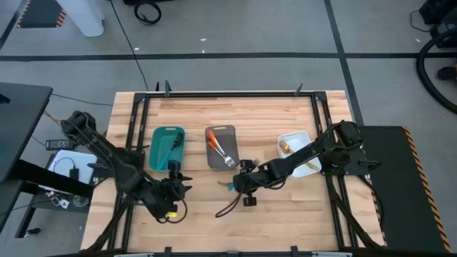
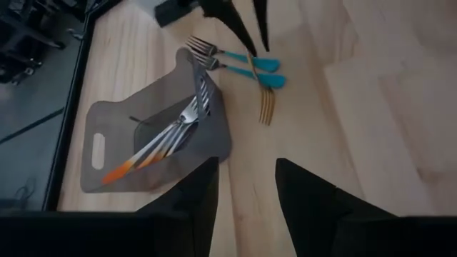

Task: Sort silverware by color (type)
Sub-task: Put the gold fork into the white bin

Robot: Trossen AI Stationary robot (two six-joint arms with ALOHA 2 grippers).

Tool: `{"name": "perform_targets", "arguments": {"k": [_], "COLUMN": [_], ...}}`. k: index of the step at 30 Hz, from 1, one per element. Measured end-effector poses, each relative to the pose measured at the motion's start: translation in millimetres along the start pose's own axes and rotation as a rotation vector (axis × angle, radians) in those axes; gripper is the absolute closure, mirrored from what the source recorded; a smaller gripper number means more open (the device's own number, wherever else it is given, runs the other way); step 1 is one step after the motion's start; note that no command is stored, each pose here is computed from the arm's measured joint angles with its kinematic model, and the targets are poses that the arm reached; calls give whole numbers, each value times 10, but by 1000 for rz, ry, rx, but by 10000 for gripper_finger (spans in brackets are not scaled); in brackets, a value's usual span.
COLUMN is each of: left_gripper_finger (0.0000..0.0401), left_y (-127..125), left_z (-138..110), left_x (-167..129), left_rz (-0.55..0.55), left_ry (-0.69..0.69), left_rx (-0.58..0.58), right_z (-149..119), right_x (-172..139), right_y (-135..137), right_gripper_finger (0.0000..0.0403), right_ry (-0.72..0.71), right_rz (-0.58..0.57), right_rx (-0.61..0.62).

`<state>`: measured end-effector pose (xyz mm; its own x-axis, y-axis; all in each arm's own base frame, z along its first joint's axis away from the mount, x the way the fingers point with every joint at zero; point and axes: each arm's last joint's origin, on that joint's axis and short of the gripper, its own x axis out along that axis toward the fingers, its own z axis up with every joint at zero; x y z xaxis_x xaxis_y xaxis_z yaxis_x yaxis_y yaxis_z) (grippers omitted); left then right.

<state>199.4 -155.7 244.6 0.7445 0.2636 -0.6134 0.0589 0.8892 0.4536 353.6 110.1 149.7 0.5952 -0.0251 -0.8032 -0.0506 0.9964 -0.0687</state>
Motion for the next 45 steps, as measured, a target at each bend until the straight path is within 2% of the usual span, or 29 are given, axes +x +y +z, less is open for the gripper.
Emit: {"name": "perform_targets", "arguments": {"k": [10,20,26,29,32,39,45], "left_gripper_finger": [252,252,252,252,252,252,252], "left_y": [84,234,226,239,251,276,328], "left_z": [-172,-163,-362,-462,-481,-451,-454], "left_x": [5,294,467,496,479,450,484], "left_rz": [-45,-134,-180,-176,-173,-133,-108], "left_ry": [-95,-158,-211,-208,-263,-362,-353], "left_rx": [-53,-54,-83,-114,-156,-215,-258], "right_z": [-30,-75,-94,-105,-108,-168,-185], "right_x": [132,177,174,173,172,184,181], "right_y": [-100,-189,-194,-196,-195,-239,-239], "right_gripper_finger": [333,333,333,333,339,376,387], "right_ry": [22,81,101,112,116,127,129], "right_rz": [-46,3,1,2,1,5,10], "right_rx": [-9,18,10,7,6,22,35]}}
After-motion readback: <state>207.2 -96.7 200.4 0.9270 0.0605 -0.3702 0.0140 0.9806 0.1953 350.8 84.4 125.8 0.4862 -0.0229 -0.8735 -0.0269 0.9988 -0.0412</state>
